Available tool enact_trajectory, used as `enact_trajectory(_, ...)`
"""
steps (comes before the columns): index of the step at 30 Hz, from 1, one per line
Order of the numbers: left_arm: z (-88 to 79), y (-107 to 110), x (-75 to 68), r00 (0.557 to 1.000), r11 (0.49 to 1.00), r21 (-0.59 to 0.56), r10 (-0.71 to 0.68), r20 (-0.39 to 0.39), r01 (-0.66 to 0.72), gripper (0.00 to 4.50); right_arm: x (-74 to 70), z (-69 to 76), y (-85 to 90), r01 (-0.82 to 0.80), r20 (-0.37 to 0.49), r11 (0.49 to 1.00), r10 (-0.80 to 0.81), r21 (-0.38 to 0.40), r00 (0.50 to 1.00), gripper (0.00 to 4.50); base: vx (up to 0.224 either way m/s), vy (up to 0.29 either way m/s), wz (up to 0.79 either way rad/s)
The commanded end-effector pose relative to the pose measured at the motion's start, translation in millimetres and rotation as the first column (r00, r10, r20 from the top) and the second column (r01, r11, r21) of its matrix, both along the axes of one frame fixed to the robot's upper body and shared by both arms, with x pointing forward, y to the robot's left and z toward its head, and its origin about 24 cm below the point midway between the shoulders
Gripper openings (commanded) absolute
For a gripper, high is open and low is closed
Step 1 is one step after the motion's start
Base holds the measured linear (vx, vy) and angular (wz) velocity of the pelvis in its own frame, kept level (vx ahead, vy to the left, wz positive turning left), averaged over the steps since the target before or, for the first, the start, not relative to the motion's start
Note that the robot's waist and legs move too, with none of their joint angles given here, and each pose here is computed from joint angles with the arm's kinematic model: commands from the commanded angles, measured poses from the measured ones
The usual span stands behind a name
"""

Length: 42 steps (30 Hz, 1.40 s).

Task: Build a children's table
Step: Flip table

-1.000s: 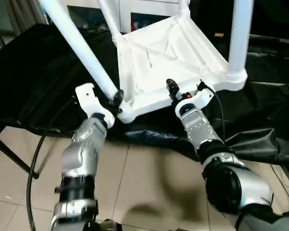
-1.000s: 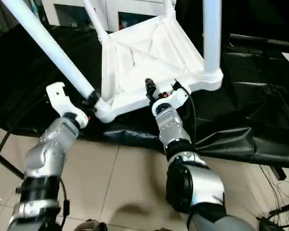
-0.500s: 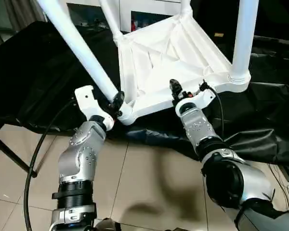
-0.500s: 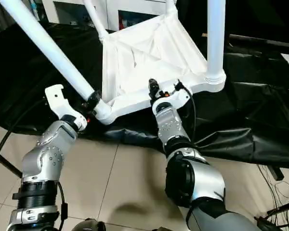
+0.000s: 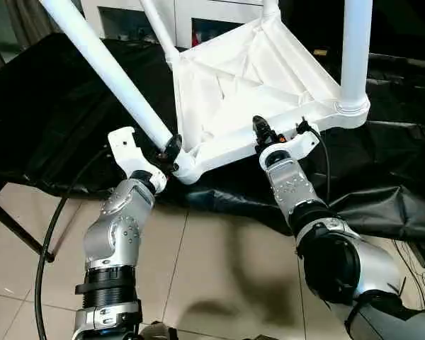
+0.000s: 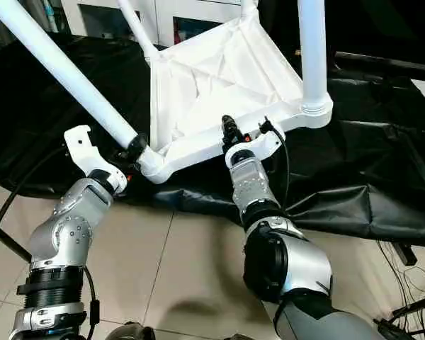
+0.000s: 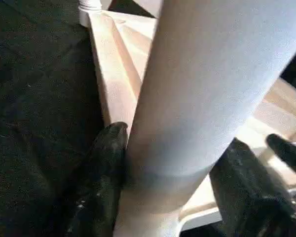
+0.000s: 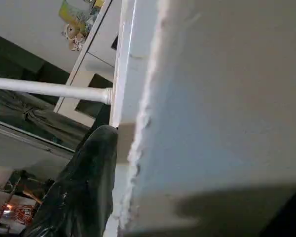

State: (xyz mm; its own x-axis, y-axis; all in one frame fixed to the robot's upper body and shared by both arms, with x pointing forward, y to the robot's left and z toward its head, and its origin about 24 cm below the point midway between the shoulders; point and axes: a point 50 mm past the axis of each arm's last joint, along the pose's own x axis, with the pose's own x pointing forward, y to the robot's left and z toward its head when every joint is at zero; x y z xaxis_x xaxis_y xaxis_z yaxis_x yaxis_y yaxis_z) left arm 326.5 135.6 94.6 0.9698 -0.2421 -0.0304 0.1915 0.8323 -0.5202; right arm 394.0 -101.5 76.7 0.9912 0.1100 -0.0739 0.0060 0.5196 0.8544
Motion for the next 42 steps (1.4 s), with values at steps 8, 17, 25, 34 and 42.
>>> enact_trajectory(8, 27.8, 25, 4.2, 0.97, 0.976, -0.183, 0.15, 0.192, -0.115, 3.12, 10.7, 28.6, -29.0, 0.13, 0.11, 0.983, -0.116, -0.127, 0.987, 2.38, 0.0, 0.0, 0.0)
enact_trajectory(17, 50.5, 60, -11.7, 0.903, 0.955, -0.271, 0.221, 0.368, -0.123, 3.12, 9.4, 36.8, -68.9, 0.267, 0.17, 0.927, -0.228, -0.264, 0.959, 2.31, 0.0, 0.0, 0.0)
enact_trajectory(25, 53.0, 86, -18.7, 0.854, 0.937, -0.263, 0.324, 0.407, -0.23, 3.12, 5.2, 41.8, -98.7, 0.372, 0.207, 0.867, -0.318, -0.331, 0.925, 2.3, 0.0, 0.0, 0.0)
enact_trajectory(34, 67.0, 89, -17.9, 0.835, 0.96, 0.048, 0.216, 0.506, -0.277, 3.12, 3.7, 48.0, -99.2, 0.343, 0.281, 0.752, -0.216, -0.563, 0.935, 2.24, 0.0, 0.0, 0.0)
enact_trajectory(42, 76.4, 64, -12.7, 0.869, 0.862, 0.495, -0.158, 0.468, -0.111, 3.12, 3.9, 52.1, -99.2, 0.365, 0.298, 0.685, -0.221, -0.63, 0.929, 2.16, 0.0, 0.0, 0.0)
